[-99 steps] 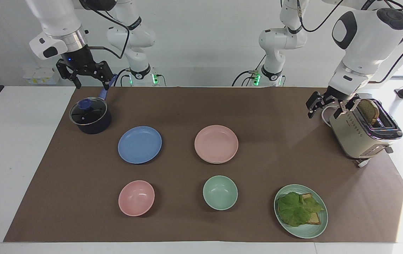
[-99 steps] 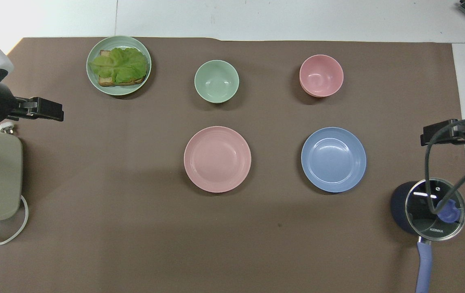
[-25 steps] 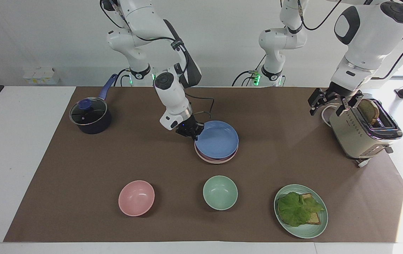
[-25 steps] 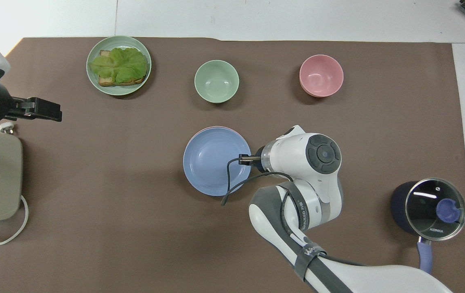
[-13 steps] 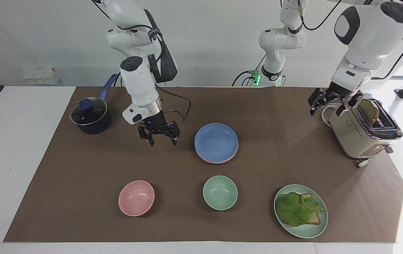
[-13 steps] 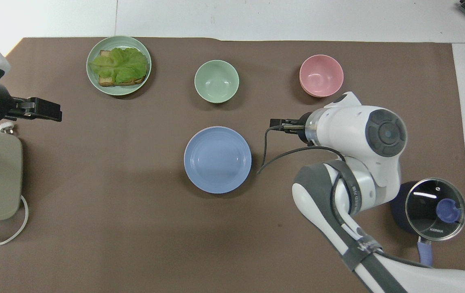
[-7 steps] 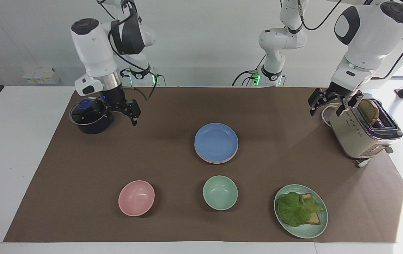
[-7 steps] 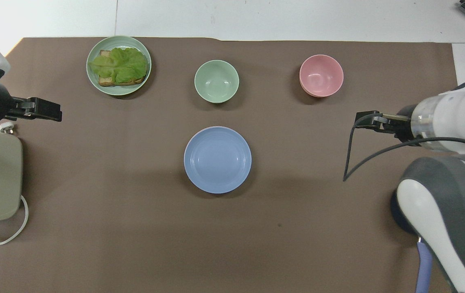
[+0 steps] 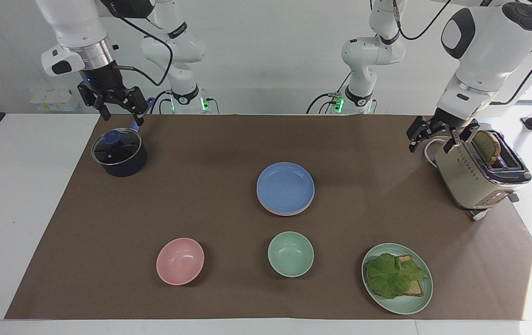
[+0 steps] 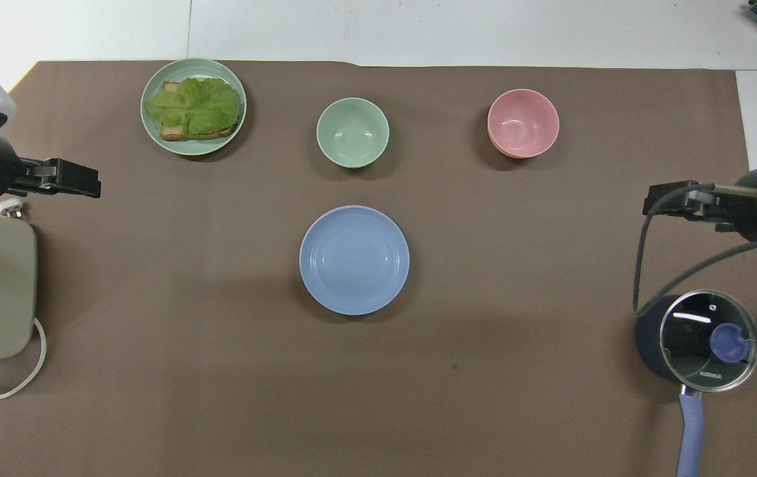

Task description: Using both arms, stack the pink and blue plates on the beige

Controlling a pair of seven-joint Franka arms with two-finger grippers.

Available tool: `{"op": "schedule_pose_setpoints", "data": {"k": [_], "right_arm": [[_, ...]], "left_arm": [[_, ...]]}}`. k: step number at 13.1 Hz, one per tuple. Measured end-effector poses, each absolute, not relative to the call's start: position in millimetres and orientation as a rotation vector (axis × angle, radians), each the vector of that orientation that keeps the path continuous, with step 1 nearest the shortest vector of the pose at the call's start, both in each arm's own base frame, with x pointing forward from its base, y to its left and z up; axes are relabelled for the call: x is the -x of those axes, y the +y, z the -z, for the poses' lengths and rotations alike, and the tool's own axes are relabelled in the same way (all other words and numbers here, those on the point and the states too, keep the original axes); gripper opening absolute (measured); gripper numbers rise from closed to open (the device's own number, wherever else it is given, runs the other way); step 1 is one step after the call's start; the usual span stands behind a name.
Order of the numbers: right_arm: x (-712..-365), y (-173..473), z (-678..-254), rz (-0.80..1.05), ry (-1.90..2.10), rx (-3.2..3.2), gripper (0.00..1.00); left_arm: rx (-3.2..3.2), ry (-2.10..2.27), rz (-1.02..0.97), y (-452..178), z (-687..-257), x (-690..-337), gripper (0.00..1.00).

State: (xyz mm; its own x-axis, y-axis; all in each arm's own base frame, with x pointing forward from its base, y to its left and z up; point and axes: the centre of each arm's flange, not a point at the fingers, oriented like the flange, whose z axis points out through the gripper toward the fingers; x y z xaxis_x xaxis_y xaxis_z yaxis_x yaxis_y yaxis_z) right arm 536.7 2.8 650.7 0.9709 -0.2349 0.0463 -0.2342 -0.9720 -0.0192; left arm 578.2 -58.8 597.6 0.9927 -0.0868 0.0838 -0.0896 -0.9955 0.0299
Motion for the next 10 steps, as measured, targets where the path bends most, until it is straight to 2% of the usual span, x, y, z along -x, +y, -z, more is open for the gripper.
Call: {"op": "schedule_pose_setpoints", "data": {"k": [4, 10], "right_arm": [[-555.8, 5.3, -655.0, 0.037, 0.333, 3.135, 1.0], [-550.1, 11.5, -651.9, 0.002, 0.259, 3.148, 1.0]], "left_arm": [[-3.102, -0.137, -0.128, -58.8, -597.6, -578.2, 1.0], [-3.102, -0.138, -0.128, -58.8, -597.6, -578.2, 1.0]]}}
